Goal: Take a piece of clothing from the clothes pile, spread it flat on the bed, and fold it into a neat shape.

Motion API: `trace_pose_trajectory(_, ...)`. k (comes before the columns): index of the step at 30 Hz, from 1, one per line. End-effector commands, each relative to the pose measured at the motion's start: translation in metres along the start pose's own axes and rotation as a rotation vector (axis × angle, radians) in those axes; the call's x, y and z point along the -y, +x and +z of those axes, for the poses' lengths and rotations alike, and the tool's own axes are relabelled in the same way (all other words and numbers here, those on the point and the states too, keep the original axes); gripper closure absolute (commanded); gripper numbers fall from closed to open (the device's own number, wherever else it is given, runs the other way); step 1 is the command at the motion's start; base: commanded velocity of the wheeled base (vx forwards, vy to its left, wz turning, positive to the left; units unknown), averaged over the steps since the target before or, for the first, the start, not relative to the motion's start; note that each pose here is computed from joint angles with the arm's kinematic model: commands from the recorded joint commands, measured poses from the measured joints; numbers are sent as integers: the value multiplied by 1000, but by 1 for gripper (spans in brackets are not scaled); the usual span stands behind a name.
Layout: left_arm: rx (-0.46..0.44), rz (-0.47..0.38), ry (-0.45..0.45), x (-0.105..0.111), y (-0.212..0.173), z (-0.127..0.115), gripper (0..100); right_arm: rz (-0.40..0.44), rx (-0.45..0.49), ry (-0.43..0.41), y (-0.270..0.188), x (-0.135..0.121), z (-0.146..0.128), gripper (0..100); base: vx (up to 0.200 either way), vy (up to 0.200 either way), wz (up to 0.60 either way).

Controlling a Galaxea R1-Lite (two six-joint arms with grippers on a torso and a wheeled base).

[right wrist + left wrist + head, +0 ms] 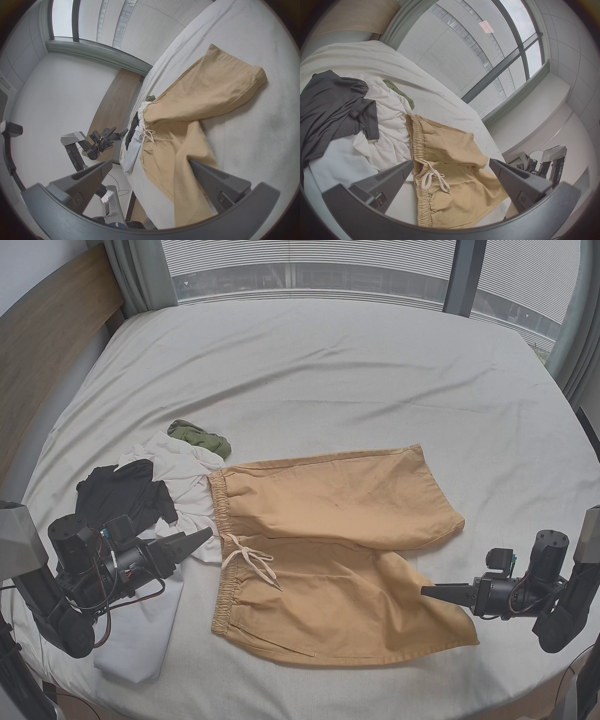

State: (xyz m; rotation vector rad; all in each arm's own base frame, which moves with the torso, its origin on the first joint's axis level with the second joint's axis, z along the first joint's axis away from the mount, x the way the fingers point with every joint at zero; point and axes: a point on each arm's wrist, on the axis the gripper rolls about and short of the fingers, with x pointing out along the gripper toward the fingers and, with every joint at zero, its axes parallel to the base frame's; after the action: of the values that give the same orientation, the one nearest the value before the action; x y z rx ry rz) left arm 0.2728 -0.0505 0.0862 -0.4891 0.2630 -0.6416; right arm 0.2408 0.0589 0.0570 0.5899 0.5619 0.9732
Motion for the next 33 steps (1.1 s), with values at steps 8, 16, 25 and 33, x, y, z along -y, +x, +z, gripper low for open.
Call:
trace_pose_trajectory(8,2,-1,1,0,0,0,0,51,-49,-16,14,-13,-7,0,0,0,0)
trace_pose_trajectory(16,7,-2,4,1,-1,2,0,74,-114,-19,45,-15,-21,0,0,0,0)
trace_pose_trajectory(25,7,3,2,0,-2,2,0,35,-163,-4,76,-6,-40,0,0,0,0)
trace_pose_trajectory(33,3,7,-2,-1,-2,1,0,22,-166,-7,82,-6,-45,0,0,0,0)
